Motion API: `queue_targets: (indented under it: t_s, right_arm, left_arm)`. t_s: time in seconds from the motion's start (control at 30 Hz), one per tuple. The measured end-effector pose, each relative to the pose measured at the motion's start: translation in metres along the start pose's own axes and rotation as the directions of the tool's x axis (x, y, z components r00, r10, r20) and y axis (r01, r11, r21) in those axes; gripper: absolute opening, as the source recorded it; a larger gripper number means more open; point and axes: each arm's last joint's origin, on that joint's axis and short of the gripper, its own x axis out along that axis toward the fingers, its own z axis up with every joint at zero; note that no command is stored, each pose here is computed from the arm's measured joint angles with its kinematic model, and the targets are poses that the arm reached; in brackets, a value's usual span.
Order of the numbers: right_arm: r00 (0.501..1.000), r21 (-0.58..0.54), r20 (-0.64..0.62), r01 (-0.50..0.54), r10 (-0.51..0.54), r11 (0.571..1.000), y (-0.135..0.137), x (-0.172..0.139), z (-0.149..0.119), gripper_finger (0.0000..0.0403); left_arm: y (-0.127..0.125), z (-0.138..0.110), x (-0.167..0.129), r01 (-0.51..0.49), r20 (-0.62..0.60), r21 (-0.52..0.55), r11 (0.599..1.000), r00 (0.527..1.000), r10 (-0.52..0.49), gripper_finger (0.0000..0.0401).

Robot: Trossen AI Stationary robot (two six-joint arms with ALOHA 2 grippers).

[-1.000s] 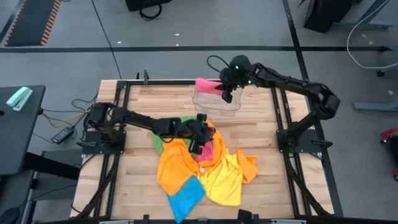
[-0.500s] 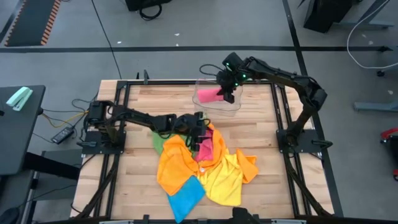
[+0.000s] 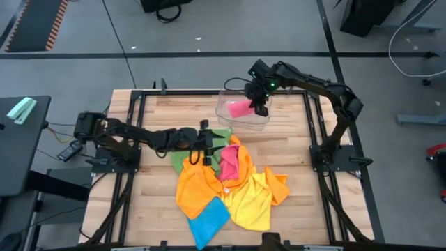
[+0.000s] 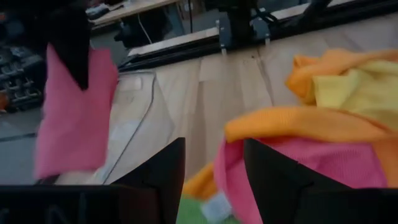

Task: Fold microfiber towels
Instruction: Fold the pink microfiber cloth

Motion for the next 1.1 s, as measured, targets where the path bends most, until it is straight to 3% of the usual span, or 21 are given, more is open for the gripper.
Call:
queue_targets:
  t_s: [0.27,0.37,0.47,0.6,0.87,1.1]
  right_arm:
    - [0.982,-0.035,-0.174,0.069,-0.074,0.997,-0.007,0.009,0.024,0.0015]
    - [0.958,-0.097,-0.247,0.124,-0.145,0.988,-0.005,0.011,0.033,0.0015]
    - [0.941,-0.169,-0.236,0.207,-0.244,0.964,0.004,-0.002,0.044,0.0015]
    - [0.921,-0.284,-0.163,0.300,-0.354,0.911,0.028,-0.025,0.056,0.0015]
    - [0.930,-0.364,-0.029,0.331,-0.366,0.870,0.090,-0.056,0.069,0.0014]
    - [0.912,-0.483,-0.004,0.357,-0.410,0.799,0.153,-0.047,0.080,0.0014]
  left_arm:
    - [0.006,0.001,-0.008,-0.061,0.032,0.003,0.998,0.998,0.060,0.0171]
    - [0.013,-0.001,-0.007,-0.104,0.018,-0.020,0.994,0.994,0.105,0.0171]
    - [0.023,-0.004,-0.006,-0.136,0.004,-0.081,0.987,0.991,0.137,0.0172]
    - [0.038,-0.005,-0.005,-0.184,0.016,-0.144,0.972,0.982,0.189,0.0172]
    - [0.053,0.014,-0.001,-0.177,0.082,-0.162,0.971,0.978,0.192,0.0187]
    - [0.051,0.037,0.002,-0.121,0.125,-0.134,0.984,0.982,0.138,0.0233]
